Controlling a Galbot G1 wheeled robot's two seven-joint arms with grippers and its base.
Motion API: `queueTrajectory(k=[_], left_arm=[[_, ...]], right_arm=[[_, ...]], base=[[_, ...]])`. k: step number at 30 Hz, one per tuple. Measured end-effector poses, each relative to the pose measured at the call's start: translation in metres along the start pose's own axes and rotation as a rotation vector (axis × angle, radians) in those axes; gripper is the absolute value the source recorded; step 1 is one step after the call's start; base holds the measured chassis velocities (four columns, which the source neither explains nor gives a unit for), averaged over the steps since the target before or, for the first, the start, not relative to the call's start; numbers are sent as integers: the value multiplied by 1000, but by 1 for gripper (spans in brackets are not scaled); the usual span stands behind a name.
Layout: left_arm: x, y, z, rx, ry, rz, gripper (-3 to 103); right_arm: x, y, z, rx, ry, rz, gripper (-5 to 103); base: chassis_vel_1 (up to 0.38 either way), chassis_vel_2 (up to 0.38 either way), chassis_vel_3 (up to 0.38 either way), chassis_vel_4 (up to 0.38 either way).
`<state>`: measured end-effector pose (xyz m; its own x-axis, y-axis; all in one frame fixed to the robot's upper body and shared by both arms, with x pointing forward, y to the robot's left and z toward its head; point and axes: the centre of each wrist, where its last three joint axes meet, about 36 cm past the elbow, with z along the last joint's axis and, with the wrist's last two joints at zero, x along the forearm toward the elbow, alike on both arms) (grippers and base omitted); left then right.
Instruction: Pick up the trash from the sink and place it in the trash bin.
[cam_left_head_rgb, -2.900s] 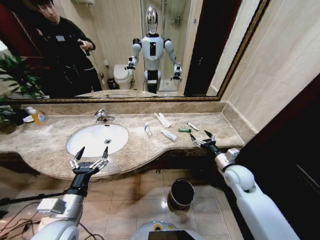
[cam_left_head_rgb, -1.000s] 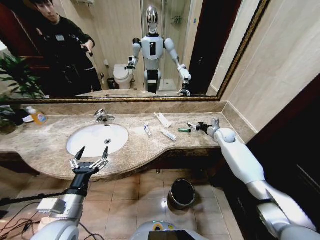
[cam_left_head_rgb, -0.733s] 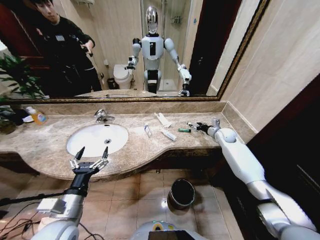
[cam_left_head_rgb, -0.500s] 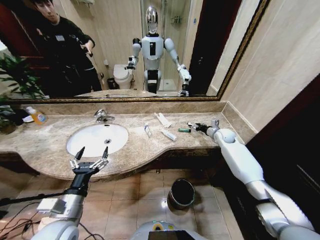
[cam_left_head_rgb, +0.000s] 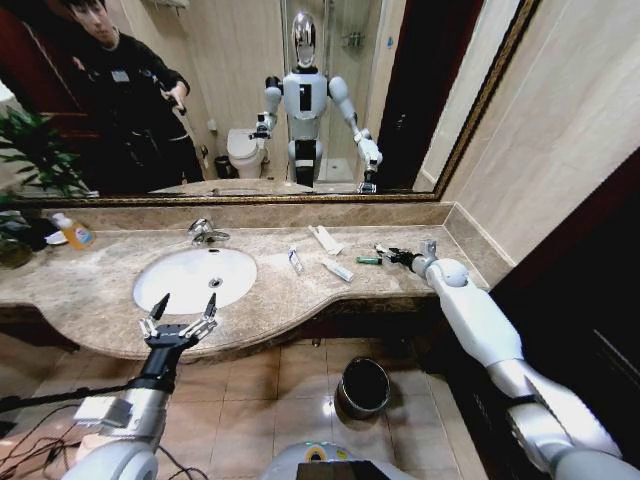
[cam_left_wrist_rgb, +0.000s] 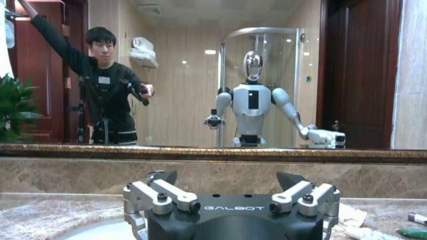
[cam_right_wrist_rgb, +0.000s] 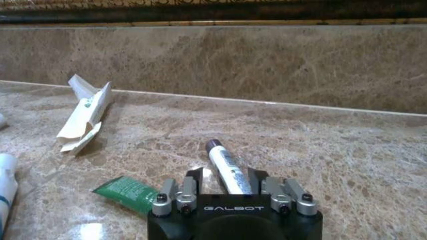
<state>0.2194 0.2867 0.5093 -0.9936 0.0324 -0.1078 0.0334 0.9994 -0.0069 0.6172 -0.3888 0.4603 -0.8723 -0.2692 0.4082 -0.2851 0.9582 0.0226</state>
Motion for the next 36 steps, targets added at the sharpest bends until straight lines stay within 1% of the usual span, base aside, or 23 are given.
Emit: queueTrajectory(k=[4, 6, 8, 9, 10, 12, 15, 16, 18, 19, 20, 21, 23, 29, 33, 36], left_arm=[[0, 0, 0, 0, 0, 0, 100], [0, 0, 0, 0, 0, 0, 100], [0, 0, 0, 0, 0, 0, 100], [0, 0, 0, 0, 0, 0, 100], [0, 0, 0, 0, 0, 0, 100], [0, 0, 0, 0, 0, 0, 100], [0, 0, 0, 0, 0, 0, 100], [0, 0, 0, 0, 0, 0, 100], [0, 0, 0, 0, 0, 0, 100], [0, 0, 0, 0, 0, 0, 100], [0, 0, 0, 0, 0, 0, 100], [0, 0, 0, 0, 0, 0, 100], [0, 0, 0, 0, 0, 0, 100], [0, 0, 0, 0, 0, 0, 100], [0, 0, 0, 0, 0, 0, 100], [0, 0, 0, 0, 0, 0, 100]], right_arm=[[2, -2, 3, -3, 0, 4, 27], [2, -2, 3, -3, 0, 4, 27], [3, -2, 4, 0, 0, 6, 16], [3, -2, 4, 0, 0, 6, 16], [3, -2, 5, 2, 1, 7, 11], [3, -1, 7, 6, 3, 10, 6], [4, -1, 9, 7, 4, 10, 4], [4, -1, 9, 8, 3, 10, 8], [4, -1, 10, 9, 1, 10, 9], [4, -1, 10, 9, -2, 10, 12], [5, -1, 11, 9, -5, 11, 7], [5, -1, 11, 9, -5, 11, 7], [6, 1, 11, 11, -11, 11, 1], [9, 7, 8, 13, -27, 9, 0], [18, 12, 1, 4, -69, 14, 0], [35, 16, -6, 1, -155, 28, 0]], base=[[0, 0, 0, 0], [0, 0, 0, 0], [0, 0, 0, 0], [0, 0, 0, 0], [0, 0, 0, 0], [0, 0, 0, 0], [0, 0, 0, 0], [0, 0, 0, 0], [0, 0, 0, 0], [0, 0, 0, 0], [0, 0, 0, 0], [0, 0, 0, 0], [0, 0, 0, 0], [0, 0, 0, 0], [0, 0, 0, 0], [0, 0, 0, 0]])
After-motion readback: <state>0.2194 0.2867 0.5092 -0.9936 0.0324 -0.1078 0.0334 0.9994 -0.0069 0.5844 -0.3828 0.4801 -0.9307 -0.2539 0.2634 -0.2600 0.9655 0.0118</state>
